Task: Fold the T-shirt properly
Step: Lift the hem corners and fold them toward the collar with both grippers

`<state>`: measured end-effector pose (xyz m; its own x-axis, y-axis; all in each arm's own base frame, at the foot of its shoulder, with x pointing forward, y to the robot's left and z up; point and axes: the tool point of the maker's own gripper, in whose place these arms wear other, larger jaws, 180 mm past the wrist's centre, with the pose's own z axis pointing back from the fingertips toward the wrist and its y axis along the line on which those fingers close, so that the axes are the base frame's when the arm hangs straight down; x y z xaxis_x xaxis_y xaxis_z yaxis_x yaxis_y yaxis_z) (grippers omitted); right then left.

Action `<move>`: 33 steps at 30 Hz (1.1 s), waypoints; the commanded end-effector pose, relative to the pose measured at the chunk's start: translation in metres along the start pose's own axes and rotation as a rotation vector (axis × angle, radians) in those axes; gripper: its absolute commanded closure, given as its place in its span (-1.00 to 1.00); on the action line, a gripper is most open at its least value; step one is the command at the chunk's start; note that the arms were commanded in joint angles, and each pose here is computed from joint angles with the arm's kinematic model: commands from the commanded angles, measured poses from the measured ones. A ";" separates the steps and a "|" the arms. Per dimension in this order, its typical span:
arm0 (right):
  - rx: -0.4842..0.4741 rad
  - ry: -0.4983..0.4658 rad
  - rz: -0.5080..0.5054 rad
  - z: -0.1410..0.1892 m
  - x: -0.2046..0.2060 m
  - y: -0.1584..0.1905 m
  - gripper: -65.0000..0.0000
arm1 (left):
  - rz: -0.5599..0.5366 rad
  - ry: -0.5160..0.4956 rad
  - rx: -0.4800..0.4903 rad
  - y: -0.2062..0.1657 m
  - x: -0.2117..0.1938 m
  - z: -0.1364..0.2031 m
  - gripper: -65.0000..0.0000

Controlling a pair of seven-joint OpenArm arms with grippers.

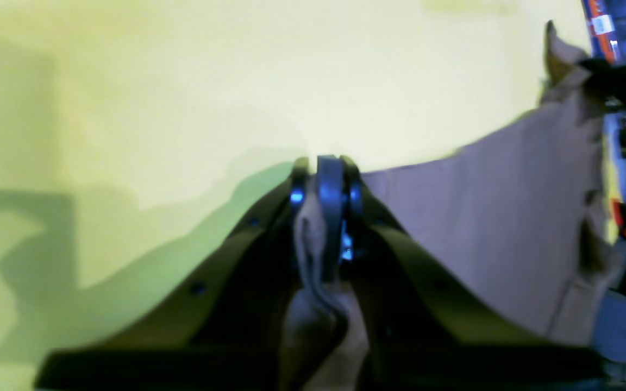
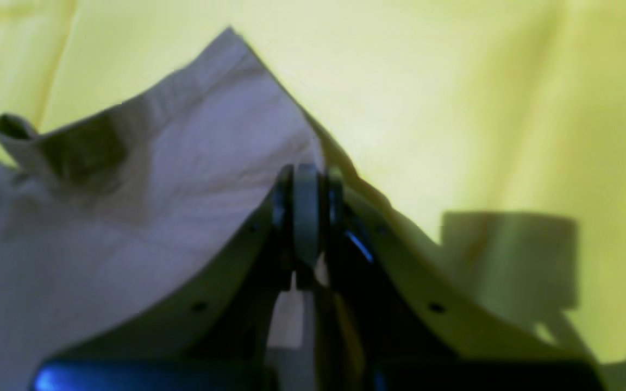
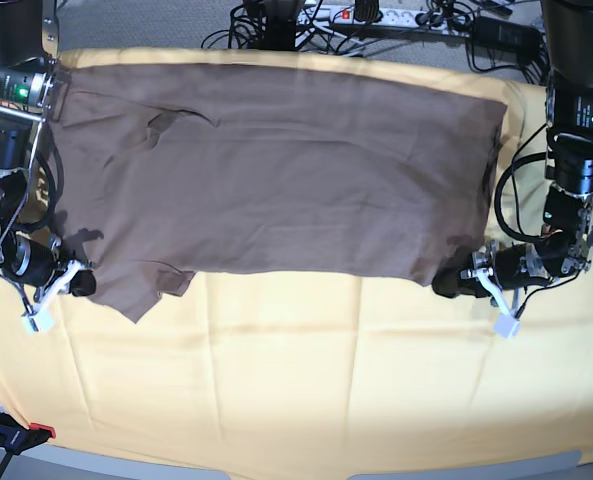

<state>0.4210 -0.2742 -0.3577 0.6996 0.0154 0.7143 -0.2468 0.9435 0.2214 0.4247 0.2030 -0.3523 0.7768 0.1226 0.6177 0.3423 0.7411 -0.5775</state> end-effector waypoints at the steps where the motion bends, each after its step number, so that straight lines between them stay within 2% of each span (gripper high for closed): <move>1: -0.025 -0.098 0.021 0.011 0.037 -0.008 1.00 | -0.043 -0.084 -0.006 -0.005 0.034 0.008 1.00; 7: -0.047 -0.161 0.040 0.014 0.059 -0.011 1.00 | -0.125 -0.154 0.038 -0.005 0.062 0.009 1.00; 12: -0.120 -0.181 0.072 0.016 0.064 -0.024 1.00 | -0.213 -0.237 0.088 -0.002 0.088 0.014 1.00; 19: -0.121 -0.221 0.083 0.017 0.078 -0.022 1.00 | -0.272 -0.286 0.099 -0.009 0.108 0.013 1.00; 23: -0.124 -0.201 0.099 0.017 0.077 -0.021 1.00 | -0.269 -0.255 0.100 -0.008 0.102 0.011 1.00; 26: -0.069 -0.152 0.139 0.014 0.067 -0.012 1.00 | -0.229 -0.229 0.075 -0.011 0.097 0.010 1.00; 29: 0.001 -0.141 0.079 0.014 0.065 -0.001 1.00 | -0.182 -0.215 0.034 -0.017 0.095 0.010 1.00; 33: 0.030 -0.114 0.052 0.014 0.059 0.004 1.00 | -0.157 -0.122 -0.031 -0.033 0.082 0.007 1.00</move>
<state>0.4391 -0.2658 -0.3324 0.6605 0.0274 0.7503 -0.2940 0.9290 0.2249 0.4586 0.1892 -0.3096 0.7054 0.0594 0.7063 0.4403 0.7442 -0.5023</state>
